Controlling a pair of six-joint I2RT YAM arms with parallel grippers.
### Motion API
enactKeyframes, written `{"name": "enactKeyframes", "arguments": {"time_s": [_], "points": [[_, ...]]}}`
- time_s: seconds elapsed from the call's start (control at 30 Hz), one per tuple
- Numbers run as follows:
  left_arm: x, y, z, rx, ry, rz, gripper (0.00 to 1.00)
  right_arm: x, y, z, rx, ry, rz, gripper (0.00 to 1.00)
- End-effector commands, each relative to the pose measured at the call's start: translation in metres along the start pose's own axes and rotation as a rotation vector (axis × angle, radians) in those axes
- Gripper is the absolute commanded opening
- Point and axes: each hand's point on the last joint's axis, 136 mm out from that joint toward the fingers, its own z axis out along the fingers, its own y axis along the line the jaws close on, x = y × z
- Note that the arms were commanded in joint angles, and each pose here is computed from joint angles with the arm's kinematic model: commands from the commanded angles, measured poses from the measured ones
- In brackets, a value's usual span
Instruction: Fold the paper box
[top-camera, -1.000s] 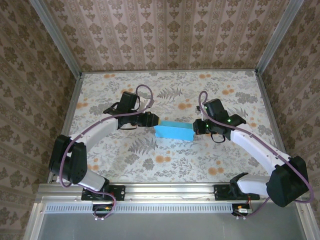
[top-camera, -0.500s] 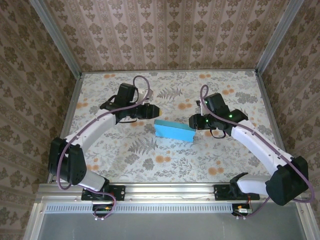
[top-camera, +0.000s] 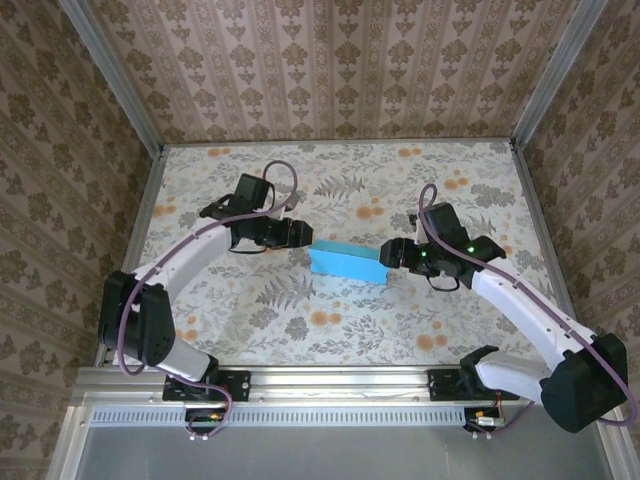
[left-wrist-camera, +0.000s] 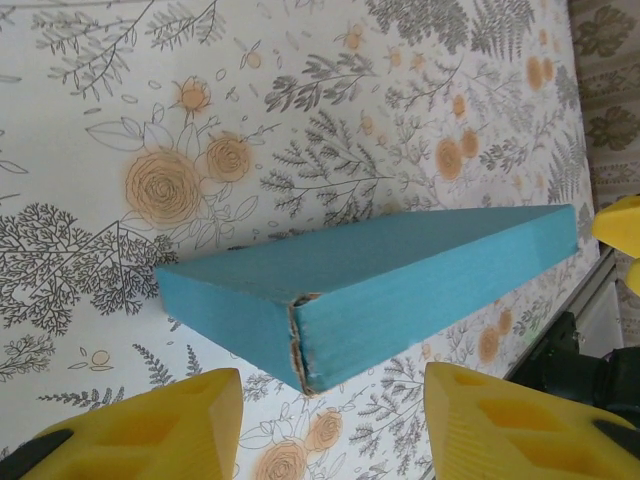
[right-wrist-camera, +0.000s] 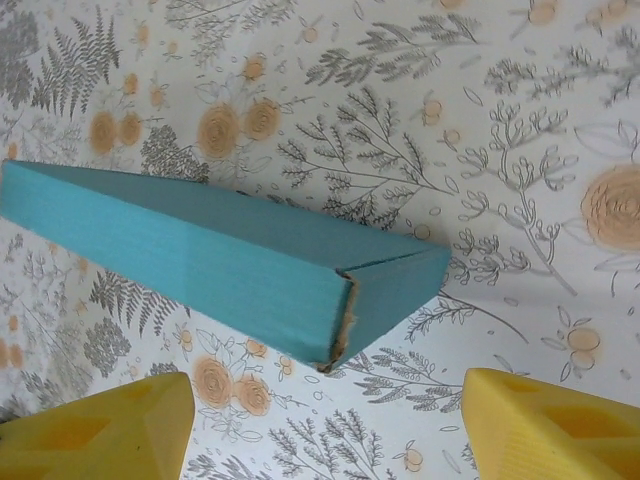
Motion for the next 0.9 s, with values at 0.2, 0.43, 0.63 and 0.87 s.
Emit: {"name": "enactKeyframes", "arguments": {"time_s": [0.2,0.43,0.63,0.87], "points": [[0.003,0.001,0.013,0.057,0.021,-0.019,0.51,-0.007,0.006,0.016,-0.062,-0.016,0.086,0.69],[0.003,0.001,0.017,0.072,0.025,-0.023,0.48,-0.007,0.004,0.021,-0.063,-0.009,0.096,0.65],[0.004,0.005,0.022,0.071,0.035,-0.029,0.47,-0.007,0.003,0.024,-0.061,-0.004,0.101,0.62],[0.002,0.001,0.024,0.102,0.028,-0.033,0.43,-0.007,0.004,0.029,-0.070,0.001,0.108,0.54]]}}
